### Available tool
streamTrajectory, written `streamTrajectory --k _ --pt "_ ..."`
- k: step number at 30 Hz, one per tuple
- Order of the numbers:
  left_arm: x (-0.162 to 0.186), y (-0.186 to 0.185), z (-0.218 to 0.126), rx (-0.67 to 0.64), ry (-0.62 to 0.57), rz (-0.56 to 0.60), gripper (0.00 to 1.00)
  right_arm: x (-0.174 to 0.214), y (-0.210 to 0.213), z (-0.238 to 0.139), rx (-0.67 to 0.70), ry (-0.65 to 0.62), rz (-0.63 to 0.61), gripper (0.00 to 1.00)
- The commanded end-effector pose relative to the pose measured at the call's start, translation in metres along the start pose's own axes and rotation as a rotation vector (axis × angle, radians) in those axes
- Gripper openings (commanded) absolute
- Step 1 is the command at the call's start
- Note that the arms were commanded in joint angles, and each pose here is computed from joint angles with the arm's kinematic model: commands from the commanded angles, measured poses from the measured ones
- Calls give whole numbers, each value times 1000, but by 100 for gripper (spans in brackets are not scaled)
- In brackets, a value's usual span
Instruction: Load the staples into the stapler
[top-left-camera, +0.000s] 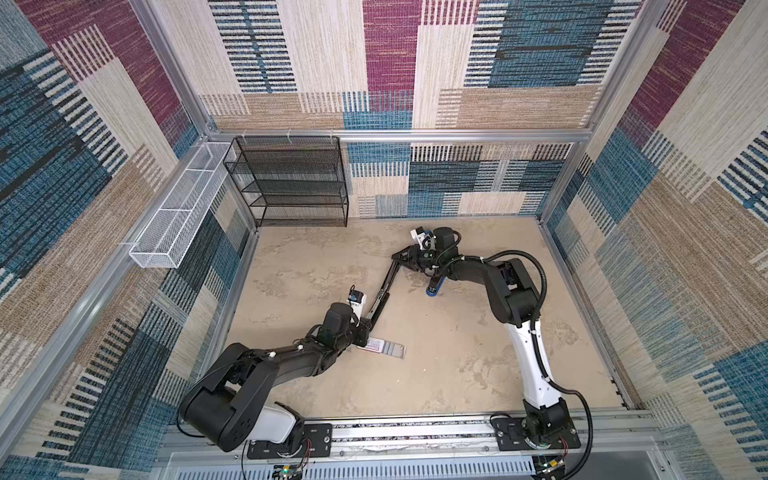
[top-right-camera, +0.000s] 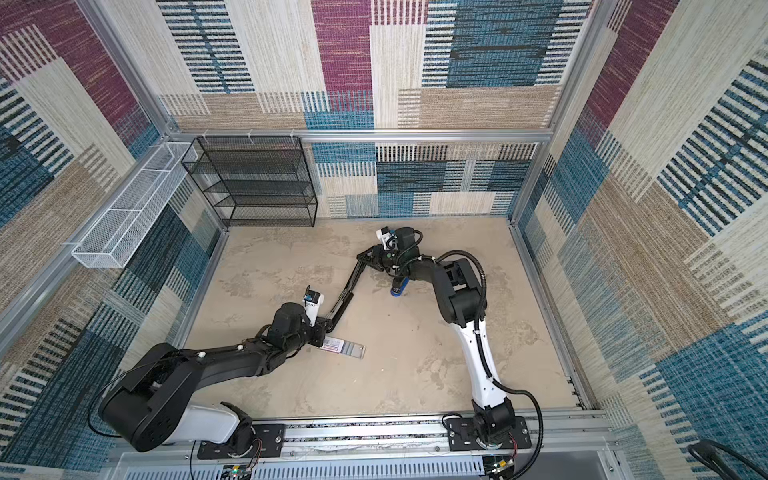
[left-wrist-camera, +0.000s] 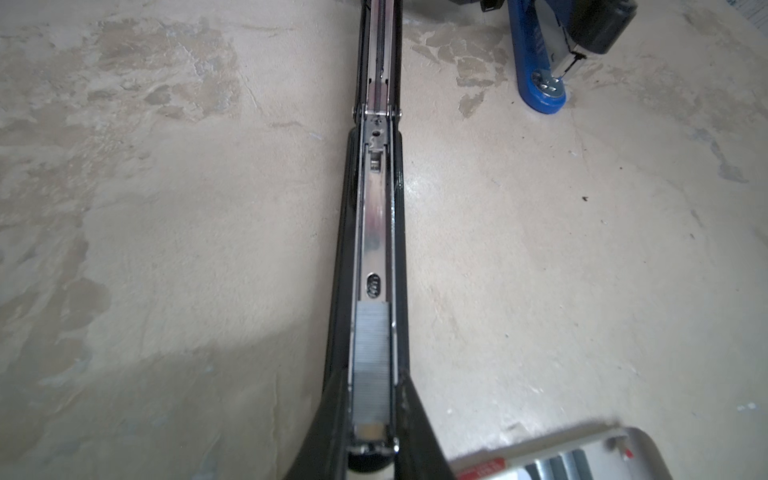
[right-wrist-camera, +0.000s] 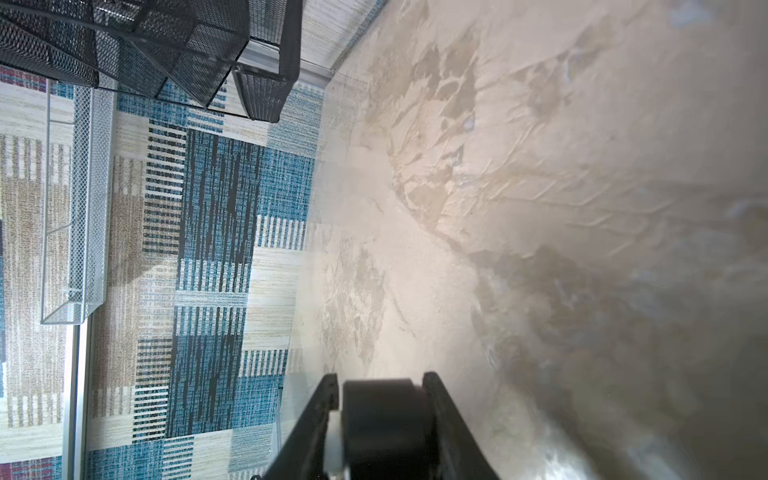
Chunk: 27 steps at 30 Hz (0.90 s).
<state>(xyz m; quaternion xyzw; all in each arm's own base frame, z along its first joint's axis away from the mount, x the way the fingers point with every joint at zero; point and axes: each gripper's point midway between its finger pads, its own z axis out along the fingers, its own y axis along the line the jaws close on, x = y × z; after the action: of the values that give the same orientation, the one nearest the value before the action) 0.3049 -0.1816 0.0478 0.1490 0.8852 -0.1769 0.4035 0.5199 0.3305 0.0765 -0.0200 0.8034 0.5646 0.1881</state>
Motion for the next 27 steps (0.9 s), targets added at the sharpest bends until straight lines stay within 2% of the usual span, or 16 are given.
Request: streamTrajectory --k 1,12,27 --pt "-14 -2 0 8 -52 7 8 -6 27 -5 -66 -17 -92 33" --pt "-21 -3 7 3 -49 13 9 -2 53 -6 -70 -21 -204 38" --pt "-41 -9 20 23 -59 42 9 0 72 -8 8 -39 -320 45"
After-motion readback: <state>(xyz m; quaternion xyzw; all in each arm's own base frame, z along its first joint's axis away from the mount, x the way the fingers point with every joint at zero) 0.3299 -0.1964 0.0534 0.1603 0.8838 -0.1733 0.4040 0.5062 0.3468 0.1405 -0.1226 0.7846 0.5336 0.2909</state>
